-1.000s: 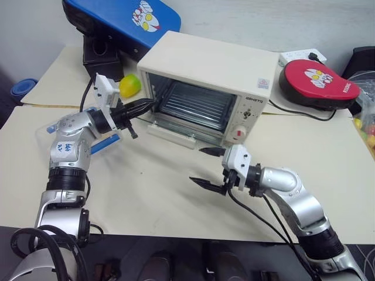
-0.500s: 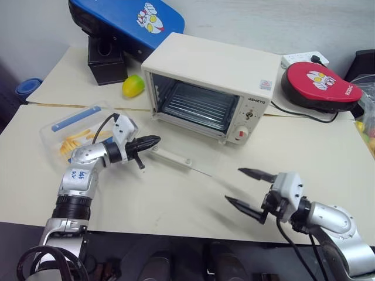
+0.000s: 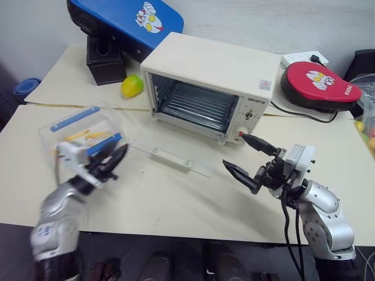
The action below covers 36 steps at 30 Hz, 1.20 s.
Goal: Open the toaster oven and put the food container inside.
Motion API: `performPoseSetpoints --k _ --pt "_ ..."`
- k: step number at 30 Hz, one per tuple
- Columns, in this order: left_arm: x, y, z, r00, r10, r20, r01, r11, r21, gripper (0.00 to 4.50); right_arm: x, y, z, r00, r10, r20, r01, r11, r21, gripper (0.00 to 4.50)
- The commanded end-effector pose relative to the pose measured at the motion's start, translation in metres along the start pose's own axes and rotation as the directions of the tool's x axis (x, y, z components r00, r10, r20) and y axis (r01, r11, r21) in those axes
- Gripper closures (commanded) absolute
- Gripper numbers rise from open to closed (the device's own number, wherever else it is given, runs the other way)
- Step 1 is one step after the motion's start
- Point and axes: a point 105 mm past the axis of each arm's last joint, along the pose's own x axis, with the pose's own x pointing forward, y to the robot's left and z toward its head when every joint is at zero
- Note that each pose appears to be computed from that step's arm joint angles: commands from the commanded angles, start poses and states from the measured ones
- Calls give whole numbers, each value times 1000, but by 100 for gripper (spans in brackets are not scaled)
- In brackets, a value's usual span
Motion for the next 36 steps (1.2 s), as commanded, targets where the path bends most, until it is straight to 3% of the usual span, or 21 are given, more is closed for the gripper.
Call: performPoseSetpoints --k 1,5,9,13,18,22,24,28,32,36 --pt "-43 21 26 982 170 77 -168 985 -34 119 8 5 6 997 60 53 -58 997 -45 0" --pt "-94 52 28 919 388 73 -381 920 -90 2 13 8 6 992 100 83 -95 993 -66 0" --pt "-128 82 20 834 552 -12 -549 826 -130 2 18 16 5 983 163 88 -155 984 -90 0" --pt "-100 95 34 849 526 -40 -522 825 -216 2 17 18 3 981 176 77 -168 981 -93 0" --pt "-65 120 52 825 521 -219 -564 779 -273 2 16 16 5 983 173 68 -166 980 -107 0" --pt "-51 139 39 728 514 -454 -650 729 -217 2 16 18 5 981 181 64 -172 978 -118 0" --pt "-42 146 40 730 503 -462 -643 735 -216 2 17 20 6 980 190 66 -180 975 -131 0" --pt "-29 158 26 650 512 -562 -687 711 -148 2 24 32 12 964 246 101 -228 960 -159 0" --pt "-15 157 20 660 466 -589 -676 711 -194 2 33 40 20 947 275 165 -254 958 -137 0" --pt "-9 159 19 653 462 -600 -674 715 -184 86 39 47 24 933 301 198 -278 951 -136 0"
